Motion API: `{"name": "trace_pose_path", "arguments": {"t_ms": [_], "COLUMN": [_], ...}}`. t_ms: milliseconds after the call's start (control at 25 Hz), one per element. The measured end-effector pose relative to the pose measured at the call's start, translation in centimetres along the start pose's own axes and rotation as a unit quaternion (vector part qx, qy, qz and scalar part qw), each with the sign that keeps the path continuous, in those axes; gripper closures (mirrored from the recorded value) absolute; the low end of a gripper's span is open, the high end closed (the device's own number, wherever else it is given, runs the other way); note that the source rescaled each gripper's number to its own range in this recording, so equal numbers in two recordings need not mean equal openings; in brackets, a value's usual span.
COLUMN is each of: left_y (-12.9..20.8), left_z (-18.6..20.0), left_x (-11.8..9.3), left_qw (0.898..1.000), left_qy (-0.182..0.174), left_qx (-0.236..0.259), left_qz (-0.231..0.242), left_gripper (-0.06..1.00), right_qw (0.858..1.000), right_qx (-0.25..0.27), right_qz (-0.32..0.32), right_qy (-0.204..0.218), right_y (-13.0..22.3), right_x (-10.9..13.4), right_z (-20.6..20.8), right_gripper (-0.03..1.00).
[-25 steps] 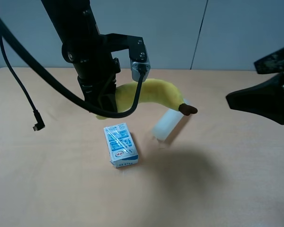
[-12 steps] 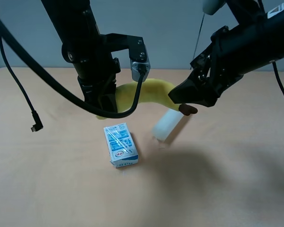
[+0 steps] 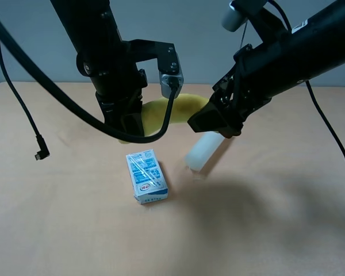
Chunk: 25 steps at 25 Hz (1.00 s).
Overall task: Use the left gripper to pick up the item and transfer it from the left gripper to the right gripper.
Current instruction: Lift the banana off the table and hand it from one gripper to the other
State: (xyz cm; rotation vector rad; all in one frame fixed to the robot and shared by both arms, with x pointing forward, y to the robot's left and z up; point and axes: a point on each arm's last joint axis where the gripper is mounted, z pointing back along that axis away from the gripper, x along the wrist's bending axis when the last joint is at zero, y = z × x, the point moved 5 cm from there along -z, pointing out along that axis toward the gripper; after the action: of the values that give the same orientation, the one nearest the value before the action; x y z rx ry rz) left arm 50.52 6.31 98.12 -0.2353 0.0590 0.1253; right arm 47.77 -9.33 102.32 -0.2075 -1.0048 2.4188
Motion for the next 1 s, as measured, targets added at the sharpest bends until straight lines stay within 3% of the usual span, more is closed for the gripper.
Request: {"name": "trace_pose_path", "arguments": {"t_ms": [400, 440, 520, 640, 720, 1000], "left_y": [0.0, 0.0, 0.0, 0.0, -0.1, -0.3], "left_z": [0.0, 0.0, 0.0, 0.0, 0.0, 0.0], "left_x": [0.0, 0.0, 0.0, 0.0, 0.1, 0.3], "left_qw": [1.0, 1.0, 1.0, 1.0, 1.0, 1.0], "left_qy": [-0.001, -0.002, -0.002, -0.002, -0.002, -0.01], "left_qx": [-0.001, -0.001, -0.001, -0.001, -0.003, -0.011], "left_qz": [0.0, 0.0, 0.0, 0.0, 0.0, 0.003], "left_gripper": [0.94, 0.94, 0.94, 0.94, 0.94, 0.94], "right_qw": [1.0, 1.0, 1.0, 1.0, 1.0, 1.0], "right_qx": [0.02, 0.02, 0.02, 0.02, 0.02, 0.019], "right_qz": [-0.013, -0.013, -0.013, -0.013, -0.013, -0.011], "right_qy": [-0.001, -0.001, -0.001, -0.001, -0.001, 0.002], "right_y": [0.7, 0.7, 0.7, 0.7, 0.7, 0.7], "right_x": [-0.8, -0.8, -0.8, -0.8, -0.8, -0.9], "right_z": [-2.1, -2.1, -2.1, -2.1, -2.1, -2.1], "right_gripper": [-0.03, 0.02, 0.22, 0.71, 0.97, 0.97]}}
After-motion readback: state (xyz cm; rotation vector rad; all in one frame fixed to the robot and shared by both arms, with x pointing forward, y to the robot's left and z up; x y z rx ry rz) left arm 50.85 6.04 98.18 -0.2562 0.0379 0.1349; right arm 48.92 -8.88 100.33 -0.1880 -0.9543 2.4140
